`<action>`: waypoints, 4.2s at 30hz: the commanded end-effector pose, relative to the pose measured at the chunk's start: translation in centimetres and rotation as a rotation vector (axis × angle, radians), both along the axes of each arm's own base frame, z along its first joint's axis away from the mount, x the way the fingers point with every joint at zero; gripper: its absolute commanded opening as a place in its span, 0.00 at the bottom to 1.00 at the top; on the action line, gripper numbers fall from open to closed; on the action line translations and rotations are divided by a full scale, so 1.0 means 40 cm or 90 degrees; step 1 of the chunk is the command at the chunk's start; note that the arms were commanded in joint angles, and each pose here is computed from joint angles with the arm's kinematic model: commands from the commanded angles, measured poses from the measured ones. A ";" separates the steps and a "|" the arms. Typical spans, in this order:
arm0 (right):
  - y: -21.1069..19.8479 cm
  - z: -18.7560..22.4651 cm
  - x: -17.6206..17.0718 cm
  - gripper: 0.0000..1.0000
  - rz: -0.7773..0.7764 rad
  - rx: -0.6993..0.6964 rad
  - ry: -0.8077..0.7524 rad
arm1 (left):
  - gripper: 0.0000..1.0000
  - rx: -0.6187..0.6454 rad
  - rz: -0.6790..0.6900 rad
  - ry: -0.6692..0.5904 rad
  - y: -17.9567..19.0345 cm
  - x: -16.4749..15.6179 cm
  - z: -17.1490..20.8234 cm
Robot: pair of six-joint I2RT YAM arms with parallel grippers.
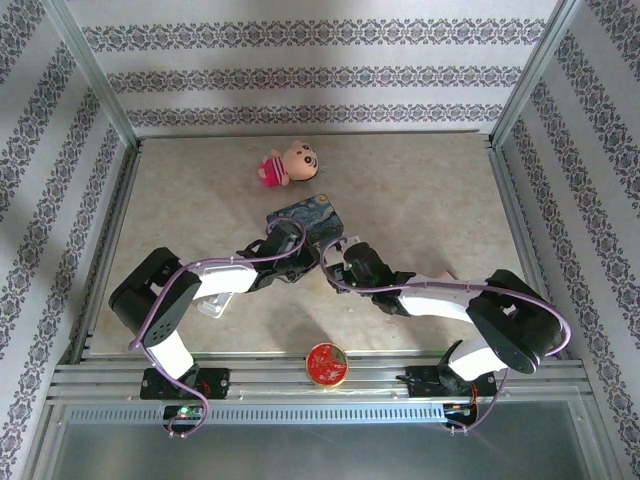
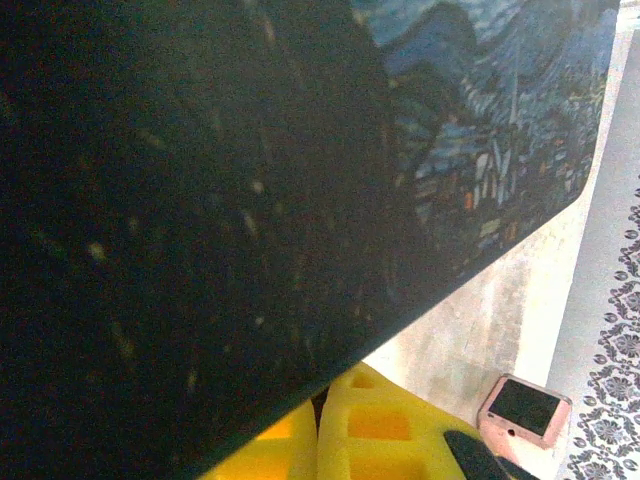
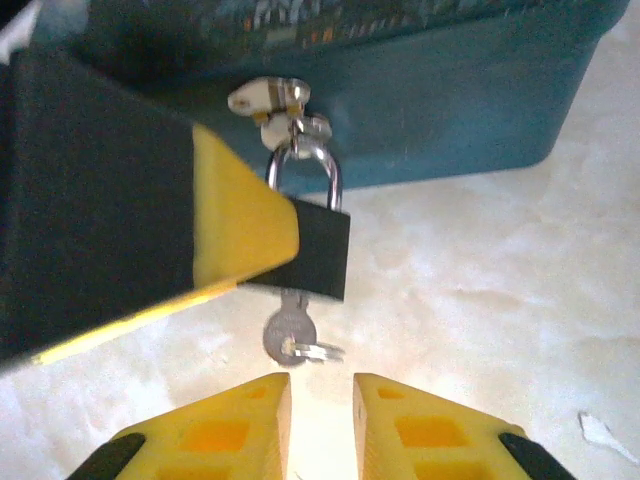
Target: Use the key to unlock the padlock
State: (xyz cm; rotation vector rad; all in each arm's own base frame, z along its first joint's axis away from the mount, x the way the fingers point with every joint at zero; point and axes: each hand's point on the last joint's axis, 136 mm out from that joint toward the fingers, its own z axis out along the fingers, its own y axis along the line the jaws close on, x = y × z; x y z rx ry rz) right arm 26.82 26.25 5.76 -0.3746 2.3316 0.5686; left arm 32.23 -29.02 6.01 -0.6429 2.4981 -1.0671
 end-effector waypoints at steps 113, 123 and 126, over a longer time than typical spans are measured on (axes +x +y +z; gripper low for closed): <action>-0.001 0.019 0.126 0.00 0.001 0.223 0.096 | 0.86 -0.054 0.043 -0.023 0.085 -0.036 0.068; 0.008 0.016 0.118 0.00 -0.011 0.216 0.103 | 0.99 0.109 0.058 -0.093 0.207 -0.044 0.113; 0.013 0.013 0.119 0.00 -0.015 0.212 0.107 | 0.99 0.171 0.075 -0.134 0.263 -0.038 0.141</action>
